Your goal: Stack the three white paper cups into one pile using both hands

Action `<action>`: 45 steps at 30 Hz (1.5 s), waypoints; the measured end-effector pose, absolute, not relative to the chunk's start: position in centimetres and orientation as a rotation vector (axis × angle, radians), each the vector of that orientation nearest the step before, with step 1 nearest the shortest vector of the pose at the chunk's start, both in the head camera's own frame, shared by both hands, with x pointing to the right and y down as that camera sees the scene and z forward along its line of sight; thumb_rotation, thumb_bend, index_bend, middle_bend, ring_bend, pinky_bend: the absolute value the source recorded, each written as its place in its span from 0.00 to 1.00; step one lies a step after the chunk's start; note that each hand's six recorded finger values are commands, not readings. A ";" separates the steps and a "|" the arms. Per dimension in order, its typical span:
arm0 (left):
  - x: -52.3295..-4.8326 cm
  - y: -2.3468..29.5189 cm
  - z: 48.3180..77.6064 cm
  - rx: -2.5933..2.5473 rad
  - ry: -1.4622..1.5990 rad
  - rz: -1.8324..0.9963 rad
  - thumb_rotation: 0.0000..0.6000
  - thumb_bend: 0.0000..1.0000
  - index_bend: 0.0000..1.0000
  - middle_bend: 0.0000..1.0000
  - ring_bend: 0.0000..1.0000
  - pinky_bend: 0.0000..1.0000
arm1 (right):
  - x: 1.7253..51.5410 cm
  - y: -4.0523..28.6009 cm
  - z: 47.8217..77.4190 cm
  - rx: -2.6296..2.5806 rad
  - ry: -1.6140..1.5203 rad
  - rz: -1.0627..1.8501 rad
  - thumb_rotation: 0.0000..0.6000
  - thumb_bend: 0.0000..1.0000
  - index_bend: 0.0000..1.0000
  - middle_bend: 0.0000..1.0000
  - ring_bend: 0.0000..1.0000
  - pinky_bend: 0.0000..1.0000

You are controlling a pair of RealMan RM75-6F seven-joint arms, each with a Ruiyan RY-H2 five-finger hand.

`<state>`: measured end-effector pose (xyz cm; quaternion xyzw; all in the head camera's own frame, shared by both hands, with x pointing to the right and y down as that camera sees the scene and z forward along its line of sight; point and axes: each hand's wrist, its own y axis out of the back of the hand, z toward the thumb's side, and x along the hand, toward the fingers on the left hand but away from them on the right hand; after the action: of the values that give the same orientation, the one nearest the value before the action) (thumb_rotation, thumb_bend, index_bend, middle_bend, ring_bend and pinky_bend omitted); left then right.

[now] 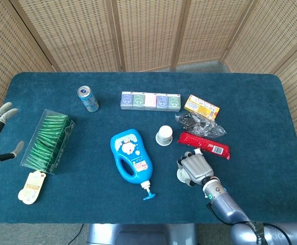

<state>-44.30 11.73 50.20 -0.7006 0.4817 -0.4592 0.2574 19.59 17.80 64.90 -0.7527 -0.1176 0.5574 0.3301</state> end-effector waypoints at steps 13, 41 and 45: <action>-43.9 11.5 50.4 -1.908 1.306 -1.232 1.00 0.44 0.10 0.02 0.00 0.15 | 17.6 16.3 62.1 -1.999 -0.354 1.383 1.00 0.30 0.41 0.40 0.21 0.65; -44.1 11.7 50.2 -1.903 1.300 -1.239 1.00 0.44 0.10 0.02 0.00 0.15 | 10.5 8.3 58.2 -2.010 -0.399 1.296 1.00 0.30 0.41 0.40 0.21 0.66; -44.0 11.7 50.3 -1.903 1.297 -1.245 1.00 0.44 0.10 0.02 0.00 0.15 | 10.1 6.9 58.2 -1.995 -0.408 1.300 1.00 0.30 0.41 0.40 0.21 0.66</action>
<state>-44.03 11.66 50.33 -0.7020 0.4787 -0.4594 0.2589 10.06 6.88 58.17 -0.7720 -0.1581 0.5030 0.3549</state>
